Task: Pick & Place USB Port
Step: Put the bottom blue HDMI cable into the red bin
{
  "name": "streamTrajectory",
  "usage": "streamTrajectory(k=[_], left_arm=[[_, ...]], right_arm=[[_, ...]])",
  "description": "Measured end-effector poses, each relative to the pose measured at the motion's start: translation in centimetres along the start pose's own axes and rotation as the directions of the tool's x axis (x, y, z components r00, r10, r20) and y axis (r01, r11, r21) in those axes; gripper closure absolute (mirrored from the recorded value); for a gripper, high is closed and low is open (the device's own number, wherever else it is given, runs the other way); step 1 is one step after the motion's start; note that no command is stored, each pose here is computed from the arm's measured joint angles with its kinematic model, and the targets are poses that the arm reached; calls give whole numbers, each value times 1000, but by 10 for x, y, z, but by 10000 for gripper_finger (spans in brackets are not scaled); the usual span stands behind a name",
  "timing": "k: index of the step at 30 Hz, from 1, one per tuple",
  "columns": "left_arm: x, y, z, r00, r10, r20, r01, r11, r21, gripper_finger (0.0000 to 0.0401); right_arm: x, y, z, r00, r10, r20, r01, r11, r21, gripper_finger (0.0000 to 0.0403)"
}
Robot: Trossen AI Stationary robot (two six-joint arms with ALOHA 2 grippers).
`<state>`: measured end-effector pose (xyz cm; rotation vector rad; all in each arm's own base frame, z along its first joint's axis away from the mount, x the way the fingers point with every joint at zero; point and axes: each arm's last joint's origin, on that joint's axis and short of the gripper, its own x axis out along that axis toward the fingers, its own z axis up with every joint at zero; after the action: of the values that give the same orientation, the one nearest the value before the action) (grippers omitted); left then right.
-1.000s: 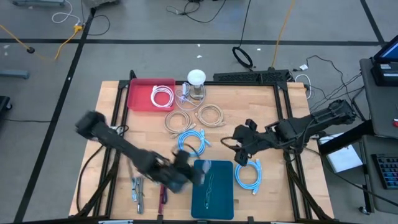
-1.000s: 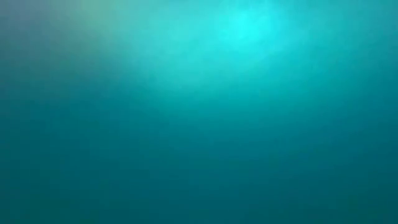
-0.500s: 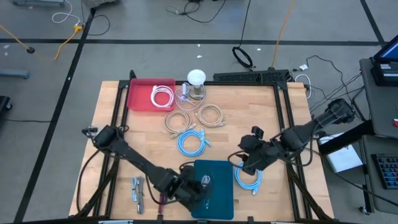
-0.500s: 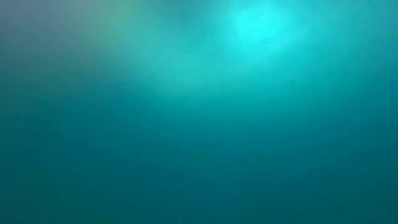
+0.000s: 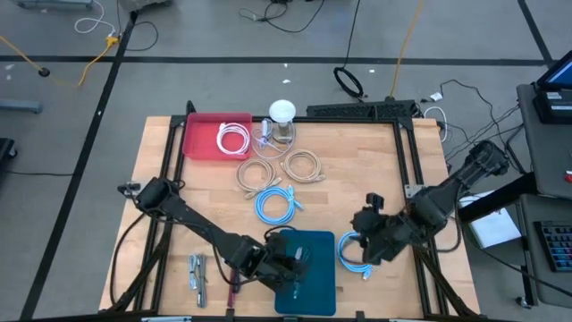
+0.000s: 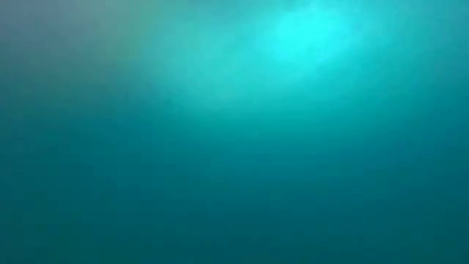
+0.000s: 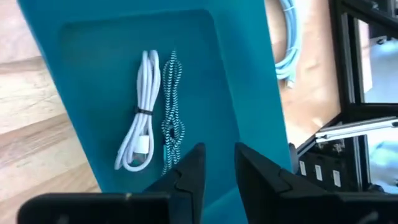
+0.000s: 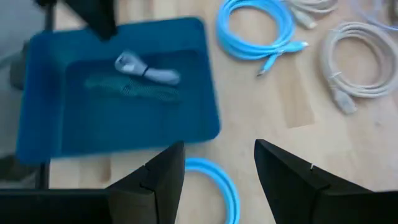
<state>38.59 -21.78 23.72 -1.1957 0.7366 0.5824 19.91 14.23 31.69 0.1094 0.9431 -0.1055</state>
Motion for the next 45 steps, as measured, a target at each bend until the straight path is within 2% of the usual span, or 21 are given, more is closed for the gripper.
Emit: streamTrajectory(k=[3, 6, 9, 14, 16, 19, 25, 32, 37, 41, 45], left_arm=[[-3, -2, 0, 1000, -20, 12, 20, 1000, 18, 314], [-5, -2, -2, 999, -24, 22, 23, 999, 40, 314], [-8, -3, -3, 998, -44, 34, 43, 998, 44, 314], [-10, -3, -5, 998, -48, 43, 46, 998, 51, 313], [-11, -4, -5, 997, -53, 48, 51, 997, 51, 313], [-12, -3, -7, 997, -53, 49, 50, 997, 53, 313], [-12, -3, -7, 997, -55, 59, 52, 997, 49, 313], [-12, -3, -8, 997, -57, 57, 55, 998, 44, 313], [-13, -3, -9, 997, -57, 55, 56, 998, 33, 313], [-13, -3, -9, 997, -54, 52, 53, 998, 31, 313], [-13, -3, -9, 997, -55, 51, 53, 998, 31, 313]], right_arm=[[10, 9, -23, 999, 20, -47, -24, 996, -83, 218], [33, 17, -52, 997, 50, -58, -58, 989, -136, 218], [63, 18, -78, 982, 164, -97, -171, 983, -71, 216], [97, 15, -108, 905, 407, -125, -402, 913, 62, 197], [101, 13, -115, 885, 442, -147, -437, 897, 64, 189], [106, 6, -125, 901, 393, -186, -392, 919, 46, 184], [114, -5, -138, 932, 316, -180, -321, 947, 4, 190], [122, -16, -157, 930, 298, -215, -306, 952, -1, 199], [118, -8, -155, 902, 382, -201, -385, 923, 23, 198], [107, 8, -133, 859, 502, -99, -498, 865, 59, 202], [100, 16, -122, 840, 538, -71, -537, 843, 33, 209]])
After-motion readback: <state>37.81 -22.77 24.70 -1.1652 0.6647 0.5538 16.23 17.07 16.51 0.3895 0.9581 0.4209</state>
